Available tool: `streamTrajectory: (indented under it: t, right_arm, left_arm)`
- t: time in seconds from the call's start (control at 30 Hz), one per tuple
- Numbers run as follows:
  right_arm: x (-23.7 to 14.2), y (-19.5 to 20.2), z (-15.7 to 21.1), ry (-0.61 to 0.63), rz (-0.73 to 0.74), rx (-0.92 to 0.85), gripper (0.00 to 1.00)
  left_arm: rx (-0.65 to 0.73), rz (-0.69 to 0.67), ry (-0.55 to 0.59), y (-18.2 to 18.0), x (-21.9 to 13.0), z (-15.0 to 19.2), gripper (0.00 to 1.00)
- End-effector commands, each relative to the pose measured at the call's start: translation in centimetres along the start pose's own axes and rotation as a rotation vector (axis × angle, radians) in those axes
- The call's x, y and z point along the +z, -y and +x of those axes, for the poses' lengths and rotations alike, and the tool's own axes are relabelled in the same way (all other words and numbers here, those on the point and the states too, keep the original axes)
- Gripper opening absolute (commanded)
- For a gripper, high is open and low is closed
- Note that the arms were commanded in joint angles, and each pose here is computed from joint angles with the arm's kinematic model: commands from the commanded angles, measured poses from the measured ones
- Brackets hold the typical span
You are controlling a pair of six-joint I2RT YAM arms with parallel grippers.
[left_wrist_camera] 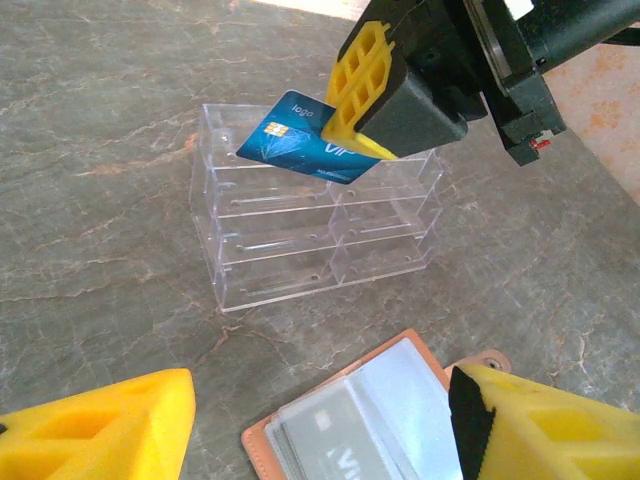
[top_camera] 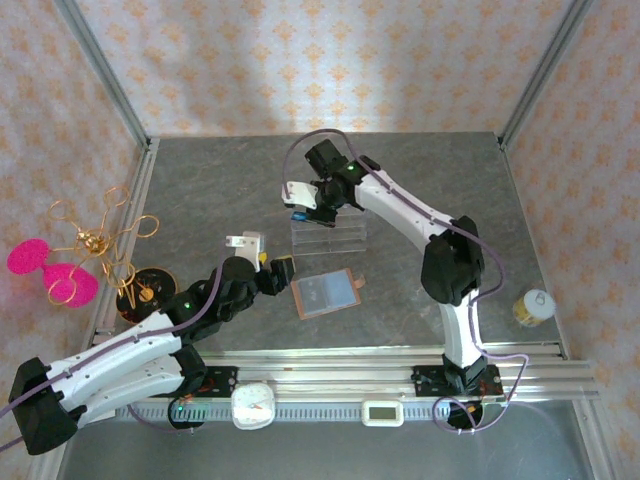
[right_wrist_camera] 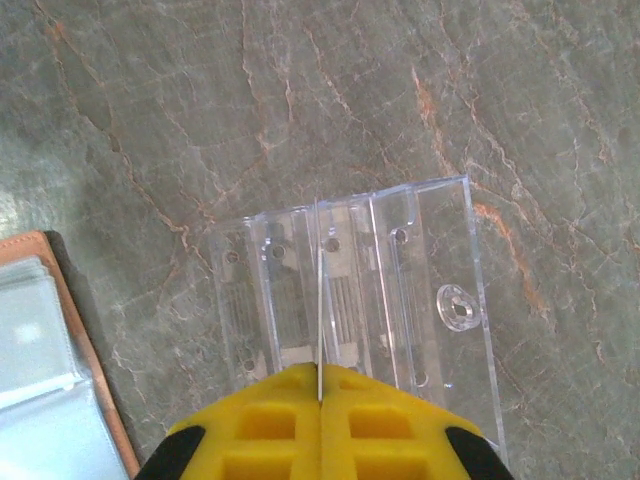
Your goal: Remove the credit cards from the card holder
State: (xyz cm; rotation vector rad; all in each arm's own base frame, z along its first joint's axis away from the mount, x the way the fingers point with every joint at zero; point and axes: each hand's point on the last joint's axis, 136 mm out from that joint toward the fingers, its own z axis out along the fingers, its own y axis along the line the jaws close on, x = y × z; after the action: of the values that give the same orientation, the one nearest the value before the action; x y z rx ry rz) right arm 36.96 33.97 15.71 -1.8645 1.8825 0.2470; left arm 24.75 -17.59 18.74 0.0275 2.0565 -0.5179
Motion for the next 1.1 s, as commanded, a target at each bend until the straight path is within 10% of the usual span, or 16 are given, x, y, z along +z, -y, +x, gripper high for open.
streamTrajectory:
  t: [0.0, 1.07]
  right_arm:
    - [0.5, -0.5, 1.0, -0.034, -0.061, -0.037, 0.00]
    - [3.0, 2.2, 1.6, -0.017, -0.051, -0.033, 0.00]
  left_arm:
    - [0.012, -0.013, 0.003, -0.6, 0.0, 0.3, 0.69]
    - [0.029, -0.014, -0.026, -0.7, 0.9, 0.9, 0.69]
